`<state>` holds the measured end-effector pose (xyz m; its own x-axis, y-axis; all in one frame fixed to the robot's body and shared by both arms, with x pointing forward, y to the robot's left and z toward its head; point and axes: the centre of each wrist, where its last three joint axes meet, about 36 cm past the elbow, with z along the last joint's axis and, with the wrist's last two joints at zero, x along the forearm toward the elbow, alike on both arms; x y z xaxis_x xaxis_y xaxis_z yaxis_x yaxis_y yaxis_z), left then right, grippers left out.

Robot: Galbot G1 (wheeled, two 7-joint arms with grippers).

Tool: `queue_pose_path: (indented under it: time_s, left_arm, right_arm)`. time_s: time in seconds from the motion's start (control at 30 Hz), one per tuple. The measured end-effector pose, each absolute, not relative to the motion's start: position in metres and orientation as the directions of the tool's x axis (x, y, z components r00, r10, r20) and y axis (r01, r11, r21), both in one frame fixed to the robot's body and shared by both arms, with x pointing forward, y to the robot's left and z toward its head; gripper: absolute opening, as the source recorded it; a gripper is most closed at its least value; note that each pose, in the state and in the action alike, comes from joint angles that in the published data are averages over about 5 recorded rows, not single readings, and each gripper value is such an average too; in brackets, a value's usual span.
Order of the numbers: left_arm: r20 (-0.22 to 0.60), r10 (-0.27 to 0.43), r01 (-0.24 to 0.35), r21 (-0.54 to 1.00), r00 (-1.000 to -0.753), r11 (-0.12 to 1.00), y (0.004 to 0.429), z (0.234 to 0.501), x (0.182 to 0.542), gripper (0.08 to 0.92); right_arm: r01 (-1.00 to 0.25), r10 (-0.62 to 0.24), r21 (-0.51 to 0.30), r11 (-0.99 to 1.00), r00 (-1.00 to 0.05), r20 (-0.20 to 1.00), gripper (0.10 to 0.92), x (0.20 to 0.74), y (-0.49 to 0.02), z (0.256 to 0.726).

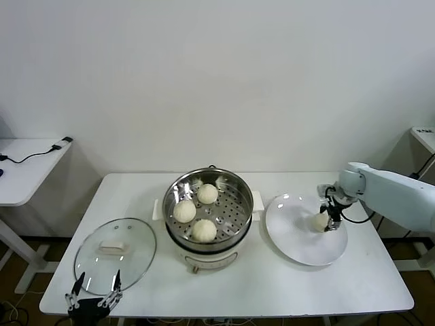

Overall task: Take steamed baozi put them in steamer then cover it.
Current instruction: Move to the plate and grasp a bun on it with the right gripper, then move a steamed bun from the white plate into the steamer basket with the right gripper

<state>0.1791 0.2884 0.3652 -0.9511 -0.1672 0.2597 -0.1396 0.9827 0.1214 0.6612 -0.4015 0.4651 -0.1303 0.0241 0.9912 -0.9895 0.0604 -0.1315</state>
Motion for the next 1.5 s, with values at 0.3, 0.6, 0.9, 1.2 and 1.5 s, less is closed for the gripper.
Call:
queue_pose_path:
  time_s: [0.3, 0.6, 0.9, 1.2, 1.5]
  left_arm:
    - [0.255, -0.164, -0.137, 0.122, -0.953, 0.983, 0.288, 0.367, 0.18, 0.823]
    - [0.237, -0.149, -0.122, 0.122, -0.96, 0.985, 0.287, 0.374, 0.186, 0.823]
    - [0.226, -0.142, -0.115, 0.128, -0.964, 0.985, 0.288, 0.377, 0.19, 0.823]
    - [0.226, -0.141, -0.11, 0.145, -0.964, 0.983, 0.29, 0.378, 0.191, 0.823]
    - [0.23, -0.145, -0.114, 0.144, -0.962, 0.983, 0.29, 0.378, 0.188, 0.823]
  right_arm:
    - [-0.985, -0.011, -0.165, 0.051, -0.166, 0.986, 0.679, 0.667, -0.389, 0.518]
    - [-0.972, -0.14, -0.234, -0.028, -0.228, 0.964, 0.679, 0.659, -0.313, 0.65]
    - [-0.965, -0.259, -0.253, -0.076, -0.226, 0.939, 0.679, 0.625, -0.21, 0.721]
    - [-0.964, -0.254, -0.231, -0.132, -0.193, 0.948, 0.679, 0.609, -0.123, 0.701]
    - [-0.968, -0.207, -0.211, -0.138, -0.18, 0.962, 0.679, 0.613, -0.084, 0.641]
